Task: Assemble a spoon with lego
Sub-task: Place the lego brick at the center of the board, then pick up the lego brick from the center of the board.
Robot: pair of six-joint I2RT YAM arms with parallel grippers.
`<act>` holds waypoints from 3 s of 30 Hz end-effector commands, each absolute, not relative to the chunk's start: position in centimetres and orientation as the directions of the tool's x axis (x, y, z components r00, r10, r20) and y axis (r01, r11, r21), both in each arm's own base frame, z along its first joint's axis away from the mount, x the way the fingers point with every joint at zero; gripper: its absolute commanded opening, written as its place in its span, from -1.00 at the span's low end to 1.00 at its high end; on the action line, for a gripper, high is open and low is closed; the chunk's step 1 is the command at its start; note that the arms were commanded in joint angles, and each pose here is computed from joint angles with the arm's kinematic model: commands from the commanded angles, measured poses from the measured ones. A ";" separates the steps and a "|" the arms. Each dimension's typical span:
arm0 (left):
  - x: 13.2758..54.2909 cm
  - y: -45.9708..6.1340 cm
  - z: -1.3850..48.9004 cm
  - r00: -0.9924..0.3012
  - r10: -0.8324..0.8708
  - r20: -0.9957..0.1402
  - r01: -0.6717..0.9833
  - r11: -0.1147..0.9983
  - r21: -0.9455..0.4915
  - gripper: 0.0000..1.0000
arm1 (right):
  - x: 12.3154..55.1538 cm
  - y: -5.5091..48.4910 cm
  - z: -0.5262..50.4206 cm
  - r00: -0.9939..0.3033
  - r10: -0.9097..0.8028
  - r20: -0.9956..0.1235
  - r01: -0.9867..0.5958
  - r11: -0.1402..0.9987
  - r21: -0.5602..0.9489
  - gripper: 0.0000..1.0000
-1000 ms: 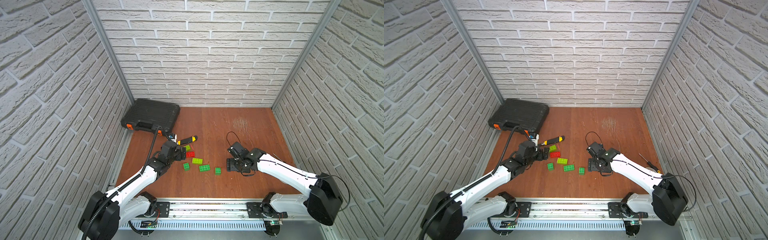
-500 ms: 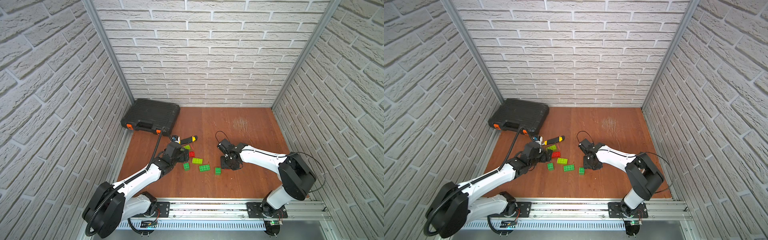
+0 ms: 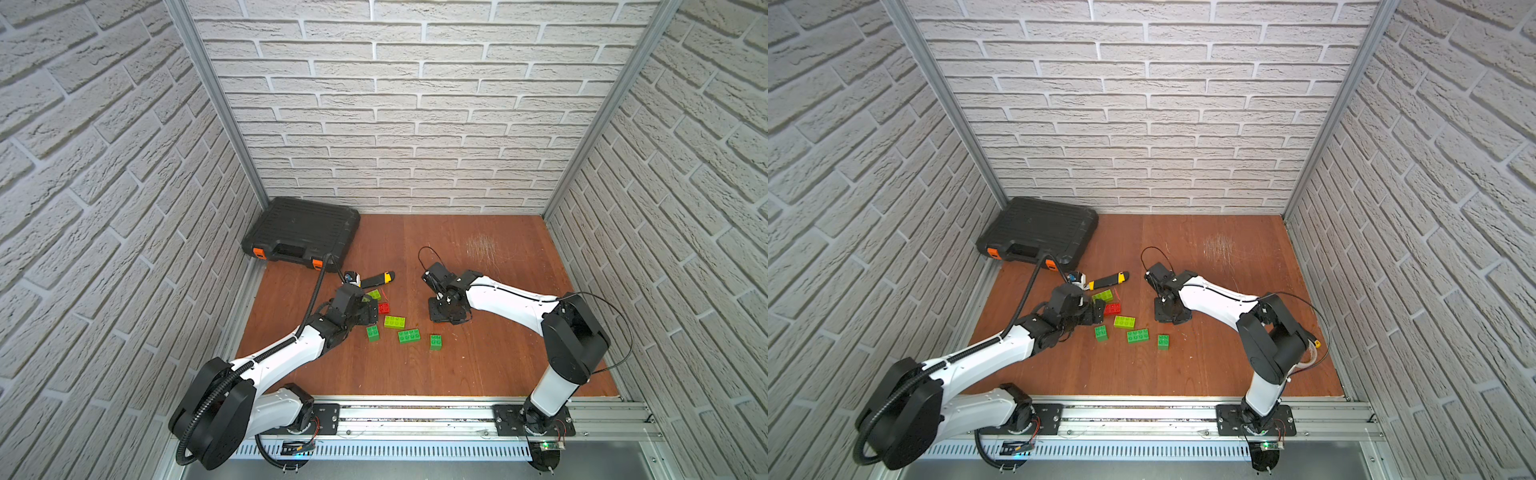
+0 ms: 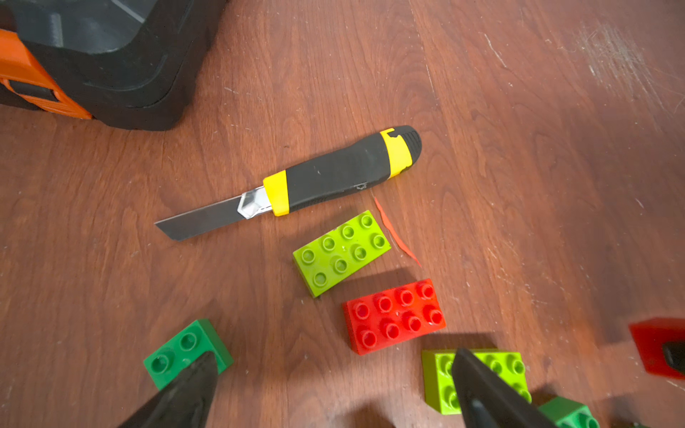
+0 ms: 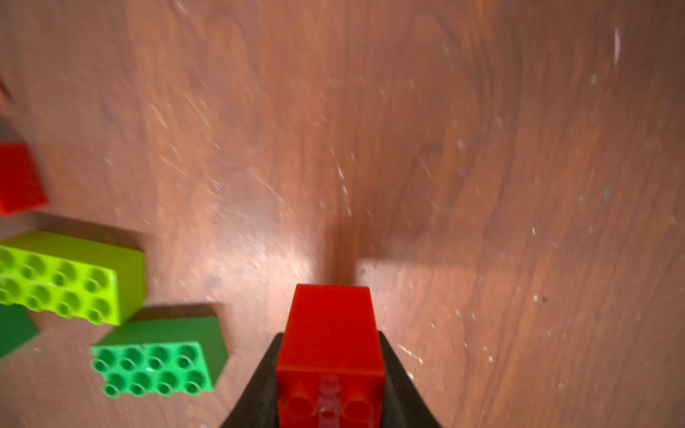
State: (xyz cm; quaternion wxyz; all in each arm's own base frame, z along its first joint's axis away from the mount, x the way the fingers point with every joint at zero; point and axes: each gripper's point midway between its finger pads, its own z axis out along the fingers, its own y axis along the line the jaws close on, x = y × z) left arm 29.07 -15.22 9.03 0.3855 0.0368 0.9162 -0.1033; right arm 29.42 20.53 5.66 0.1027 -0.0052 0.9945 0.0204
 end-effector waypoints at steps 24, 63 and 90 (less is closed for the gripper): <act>28.8 -14.3 7.8 -0.717 -0.070 -0.694 0.097 0.975 -0.199 0.97 | 33.9 23.3 3.0 -0.984 0.012 -0.179 0.015 1.000 -0.014 -0.26; 25.6 -12.6 8.2 -0.719 -0.135 -0.681 0.069 0.962 -0.263 0.97 | 21.7 22.2 5.3 -0.993 -0.024 -0.113 -0.029 0.998 0.050 0.36; 26.5 -14.2 7.8 -0.737 -0.125 -0.664 0.114 0.946 -0.304 0.96 | 26.2 24.5 13.1 -0.966 -0.192 -0.174 -0.200 0.979 0.030 -0.49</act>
